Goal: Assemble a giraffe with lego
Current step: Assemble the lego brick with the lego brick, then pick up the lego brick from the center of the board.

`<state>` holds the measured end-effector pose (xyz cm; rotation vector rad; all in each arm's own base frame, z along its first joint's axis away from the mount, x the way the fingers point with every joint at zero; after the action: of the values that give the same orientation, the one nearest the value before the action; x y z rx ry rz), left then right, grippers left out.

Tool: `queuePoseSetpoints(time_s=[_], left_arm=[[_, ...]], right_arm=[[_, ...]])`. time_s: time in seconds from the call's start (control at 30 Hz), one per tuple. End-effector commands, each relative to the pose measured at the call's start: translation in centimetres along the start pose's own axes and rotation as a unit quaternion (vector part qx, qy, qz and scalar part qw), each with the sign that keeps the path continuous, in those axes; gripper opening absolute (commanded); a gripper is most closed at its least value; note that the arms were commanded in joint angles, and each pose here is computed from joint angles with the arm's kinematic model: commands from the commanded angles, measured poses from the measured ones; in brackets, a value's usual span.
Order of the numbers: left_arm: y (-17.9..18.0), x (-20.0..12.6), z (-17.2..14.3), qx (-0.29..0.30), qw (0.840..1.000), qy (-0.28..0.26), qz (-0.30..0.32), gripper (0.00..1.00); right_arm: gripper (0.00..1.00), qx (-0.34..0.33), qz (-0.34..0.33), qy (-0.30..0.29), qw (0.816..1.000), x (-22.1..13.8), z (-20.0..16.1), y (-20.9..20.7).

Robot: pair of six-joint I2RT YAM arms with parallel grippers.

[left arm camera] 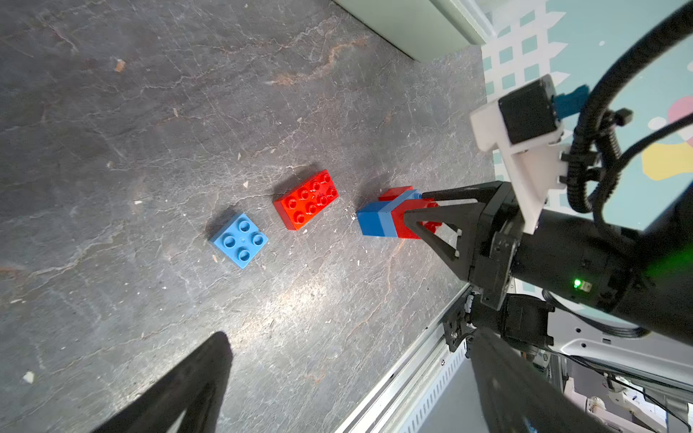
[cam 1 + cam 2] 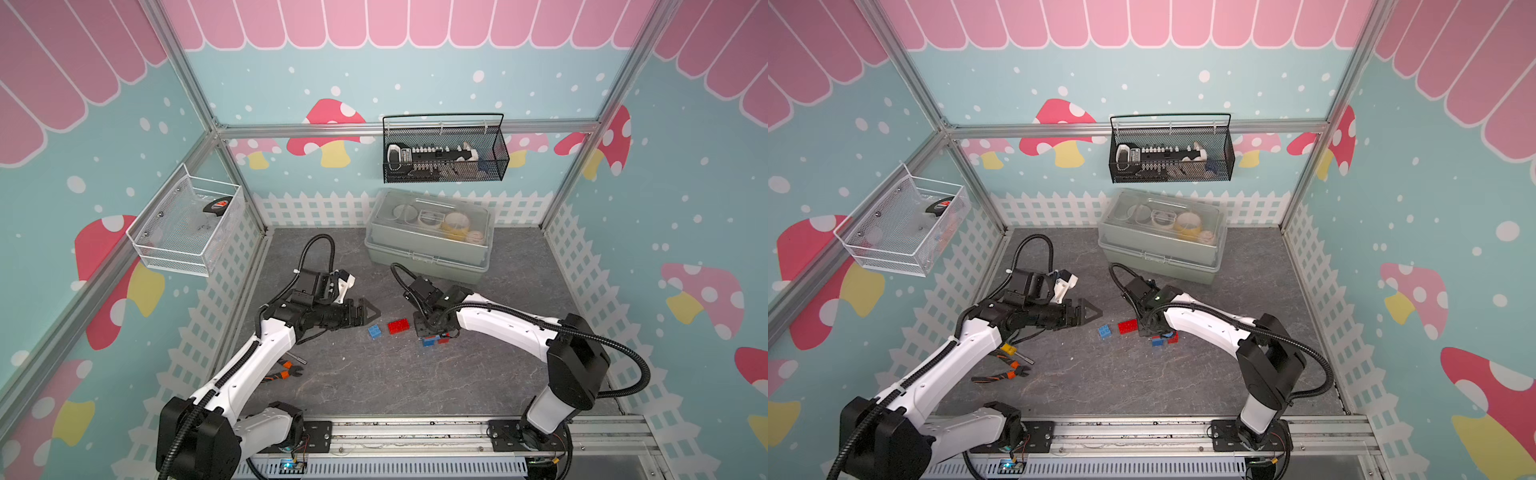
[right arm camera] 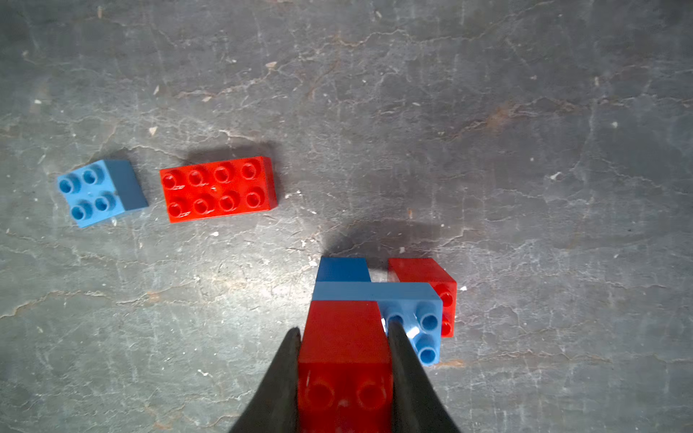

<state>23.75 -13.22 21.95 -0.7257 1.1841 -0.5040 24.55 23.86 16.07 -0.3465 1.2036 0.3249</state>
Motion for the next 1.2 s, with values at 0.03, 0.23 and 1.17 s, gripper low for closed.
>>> queuePoseSetpoints(time_s=[0.03,0.23,1.17], left_arm=[[0.2,-0.1,0.1,0.0,1.0,-0.009,0.004,0.99],[0.2,-0.1,0.1,0.001,1.0,-0.01,0.005,0.99],[0.3,-0.2,0.3,-0.001,1.0,-0.016,0.011,0.99]], right_arm=[[0.22,-0.021,-0.047,0.096,0.994,2.0,-3.6,-1.9],[0.32,-0.019,-0.042,0.07,0.996,1.2,-2.9,-1.9],[0.78,-0.076,0.03,-0.053,0.995,-3.1,4.2,0.4]])
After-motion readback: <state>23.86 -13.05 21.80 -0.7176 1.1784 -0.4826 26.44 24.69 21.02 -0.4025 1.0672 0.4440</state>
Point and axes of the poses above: each gripper's point midway between its finger pads, its own x axis out along the fingers, its own y axis along the line the jaws close on, z = x × y, the point moved 7 cm from there along -x, back along the fingers, and after that the axes turned 15 degrees about -x, right-handed, at the moved point
